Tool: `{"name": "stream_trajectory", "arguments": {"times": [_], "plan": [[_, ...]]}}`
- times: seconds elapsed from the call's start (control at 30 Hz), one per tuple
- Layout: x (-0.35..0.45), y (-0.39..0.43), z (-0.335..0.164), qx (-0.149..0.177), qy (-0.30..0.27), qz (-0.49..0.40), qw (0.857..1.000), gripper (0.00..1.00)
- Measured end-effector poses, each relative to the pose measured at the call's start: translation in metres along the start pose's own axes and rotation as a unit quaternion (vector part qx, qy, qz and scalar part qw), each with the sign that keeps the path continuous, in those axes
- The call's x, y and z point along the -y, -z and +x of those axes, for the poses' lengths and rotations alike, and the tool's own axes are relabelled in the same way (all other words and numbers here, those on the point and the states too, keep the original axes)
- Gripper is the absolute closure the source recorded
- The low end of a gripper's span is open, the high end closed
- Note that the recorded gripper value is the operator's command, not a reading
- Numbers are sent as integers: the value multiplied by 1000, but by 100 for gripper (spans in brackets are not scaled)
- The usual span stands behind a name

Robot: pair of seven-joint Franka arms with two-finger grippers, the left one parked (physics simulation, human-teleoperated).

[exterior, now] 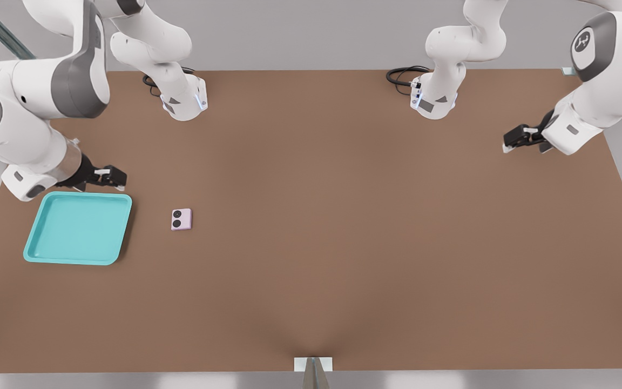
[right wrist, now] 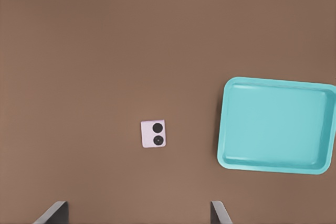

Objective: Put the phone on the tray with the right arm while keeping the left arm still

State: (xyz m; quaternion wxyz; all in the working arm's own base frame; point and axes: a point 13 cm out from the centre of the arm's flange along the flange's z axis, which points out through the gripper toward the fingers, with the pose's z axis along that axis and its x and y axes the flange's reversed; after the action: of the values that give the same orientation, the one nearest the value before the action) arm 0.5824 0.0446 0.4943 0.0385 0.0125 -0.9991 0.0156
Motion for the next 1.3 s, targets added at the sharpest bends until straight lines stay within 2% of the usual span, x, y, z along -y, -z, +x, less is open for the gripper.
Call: {"name": "stream_trajectory", "arguments": {"times": [0.13,0.33,0.4,0.53,0.7,1.07,1.3], "plan": [[-4,-14,-14,6,2,0,1000,0],[-58,-173,-5,-71,44,3,996,0],[-56,-227,-2,-80,41,3,996,0],[-61,-303,-13,-72,38,-3,997,0],[-58,-369,2,-64,30,-7,997,0],[-25,-437,28,-58,-7,-19,998,0],[-26,-471,24,-44,-8,-22,999,0]]}}
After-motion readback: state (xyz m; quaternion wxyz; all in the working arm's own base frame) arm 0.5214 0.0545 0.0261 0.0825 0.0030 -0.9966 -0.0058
